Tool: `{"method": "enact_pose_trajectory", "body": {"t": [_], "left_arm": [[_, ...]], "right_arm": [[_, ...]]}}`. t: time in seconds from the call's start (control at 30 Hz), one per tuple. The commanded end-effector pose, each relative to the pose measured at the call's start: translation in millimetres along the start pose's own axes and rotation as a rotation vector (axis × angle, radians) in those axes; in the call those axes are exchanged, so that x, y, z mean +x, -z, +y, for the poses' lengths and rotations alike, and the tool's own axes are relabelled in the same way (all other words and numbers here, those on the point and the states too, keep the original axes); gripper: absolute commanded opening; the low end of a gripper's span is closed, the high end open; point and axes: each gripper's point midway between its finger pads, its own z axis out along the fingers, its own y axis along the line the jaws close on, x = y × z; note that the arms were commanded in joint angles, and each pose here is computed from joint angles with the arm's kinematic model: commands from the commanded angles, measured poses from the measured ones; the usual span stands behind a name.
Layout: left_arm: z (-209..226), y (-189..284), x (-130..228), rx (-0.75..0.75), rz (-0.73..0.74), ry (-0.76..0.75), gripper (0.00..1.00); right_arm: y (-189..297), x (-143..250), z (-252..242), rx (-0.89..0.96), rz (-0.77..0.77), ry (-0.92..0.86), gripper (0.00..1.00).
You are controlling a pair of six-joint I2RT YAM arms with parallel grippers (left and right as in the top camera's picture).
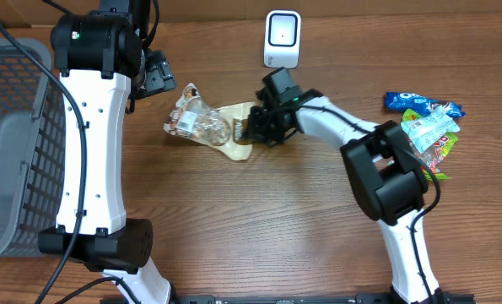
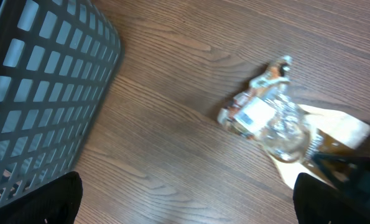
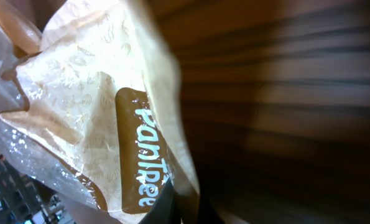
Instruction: Scan the item barcode
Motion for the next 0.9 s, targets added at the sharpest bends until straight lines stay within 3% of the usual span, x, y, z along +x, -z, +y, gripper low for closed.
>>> {"method": "enact_pose_trajectory", "body": {"t": [0.0,0.2,0.23,0.3,0.4,0.47,0.7,0.87], "left_arm": [[-1,-3,0,-0.013,0.001,0.008,0.99],[-1,-3,0,-0.013,0.001,0.008,1.0],[-1,-3,0,-0.013,0.001,0.008,1.0],[-1,-3,0,-0.013,0.001,0.008,1.0],[-1,-3,0,-0.013,0.001,0.008,1.0],[-1,-3,0,-0.013,0.001,0.008,1.0],[-1,-3,0,-0.013,0.001,0.008,1.0],[-1,-3,0,-0.013,0.001,0.008,1.0]], "right_arm": [[49,-22,-10,0.005,-0.066,0.104,0.04],[80,-17,-29,0.048,-0.036,0.274,0.04],[81,-16,-31,0.051,-0.028,0.292,0.11],[80,-15,-32,0.053,-0.025,0.305,0.47],[78,-18,-25,0.043,-0.042,0.333,0.71],[76,-20,-21,0.036,-0.054,0.349,0.8],[56,-41,-34,0.152,-0.161,0.164,0.82],[31,-46,-53,0.234,-0.203,0.058,0.78]]}}
